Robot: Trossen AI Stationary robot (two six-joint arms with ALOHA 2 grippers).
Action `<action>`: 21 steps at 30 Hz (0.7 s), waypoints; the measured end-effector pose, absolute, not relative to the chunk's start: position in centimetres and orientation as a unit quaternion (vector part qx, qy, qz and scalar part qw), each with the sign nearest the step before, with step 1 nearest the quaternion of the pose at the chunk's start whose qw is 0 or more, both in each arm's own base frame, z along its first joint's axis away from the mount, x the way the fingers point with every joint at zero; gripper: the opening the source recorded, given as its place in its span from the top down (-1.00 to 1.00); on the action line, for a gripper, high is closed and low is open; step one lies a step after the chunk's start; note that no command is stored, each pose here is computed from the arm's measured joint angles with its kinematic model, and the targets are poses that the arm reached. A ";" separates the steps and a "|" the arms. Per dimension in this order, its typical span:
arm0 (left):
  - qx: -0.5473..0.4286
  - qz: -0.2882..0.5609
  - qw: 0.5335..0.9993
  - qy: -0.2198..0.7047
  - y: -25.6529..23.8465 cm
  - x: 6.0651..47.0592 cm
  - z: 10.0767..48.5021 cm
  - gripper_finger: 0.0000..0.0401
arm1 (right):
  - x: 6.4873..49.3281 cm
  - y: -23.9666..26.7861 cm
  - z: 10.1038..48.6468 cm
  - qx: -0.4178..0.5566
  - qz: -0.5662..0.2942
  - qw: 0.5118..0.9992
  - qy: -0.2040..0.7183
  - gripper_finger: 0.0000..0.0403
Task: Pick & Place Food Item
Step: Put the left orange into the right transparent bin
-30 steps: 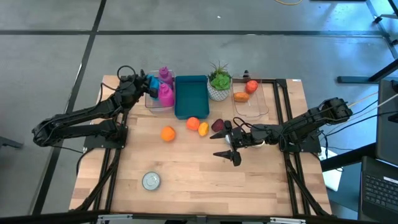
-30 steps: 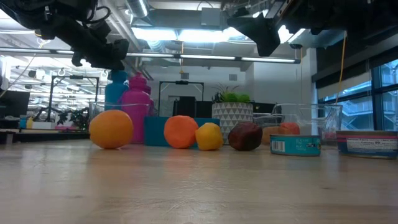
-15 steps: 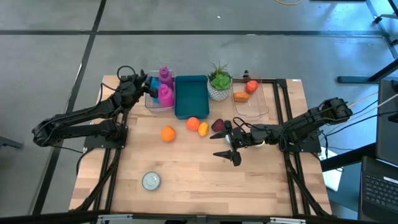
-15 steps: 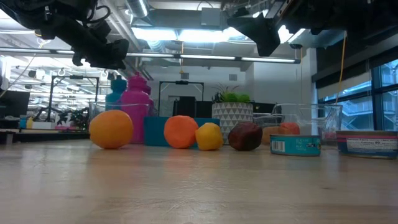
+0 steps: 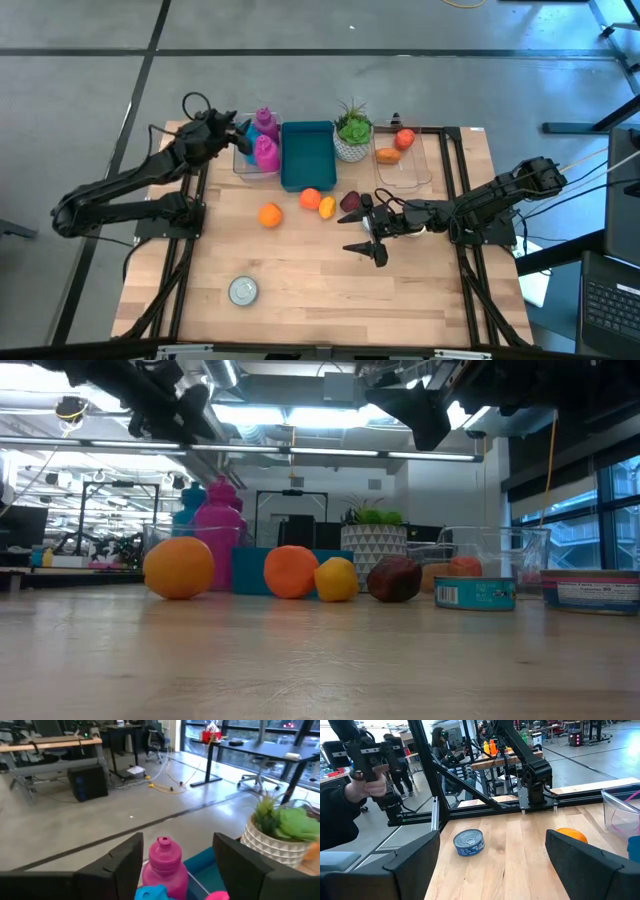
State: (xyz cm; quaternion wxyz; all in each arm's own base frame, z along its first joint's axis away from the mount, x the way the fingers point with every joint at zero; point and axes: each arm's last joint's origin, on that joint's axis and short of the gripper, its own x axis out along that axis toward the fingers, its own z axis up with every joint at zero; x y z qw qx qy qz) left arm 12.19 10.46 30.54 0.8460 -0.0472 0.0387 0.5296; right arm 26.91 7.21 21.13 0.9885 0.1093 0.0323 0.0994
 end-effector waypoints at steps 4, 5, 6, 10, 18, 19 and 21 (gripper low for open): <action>-0.058 0.508 0.858 0.034 9.7 11.4 31.7 -0.15 | 26.9 7.2 21.1 0.109 0.099 0.989 0.032 -0.77; -0.059 0.501 0.863 0.024 9.5 11.2 32.0 -0.15 | 26.9 7.2 21.1 0.109 0.099 0.989 0.032 -0.77; -0.060 0.489 0.870 0.013 9.2 10.9 32.3 -0.15 | 26.9 7.2 21.1 0.109 0.099 0.989 0.032 -0.77; -0.056 0.433 0.899 -0.032 8.0 9.7 33.8 -0.14 | 26.9 7.2 21.1 0.109 0.099 0.989 0.032 -0.77; -0.054 0.242 0.963 -0.106 4.7 7.1 35.1 -0.14 | 26.9 7.2 21.1 0.119 0.099 0.987 0.033 -0.77; -0.057 0.217 0.968 -0.111 4.3 6.9 35.2 -0.14 | 26.9 7.2 21.1 0.119 0.099 0.987 0.033 -0.77; -0.060 0.182 0.974 -0.119 3.9 6.6 35.0 -0.15 | 26.9 7.2 21.3 0.120 0.100 0.987 0.027 -0.77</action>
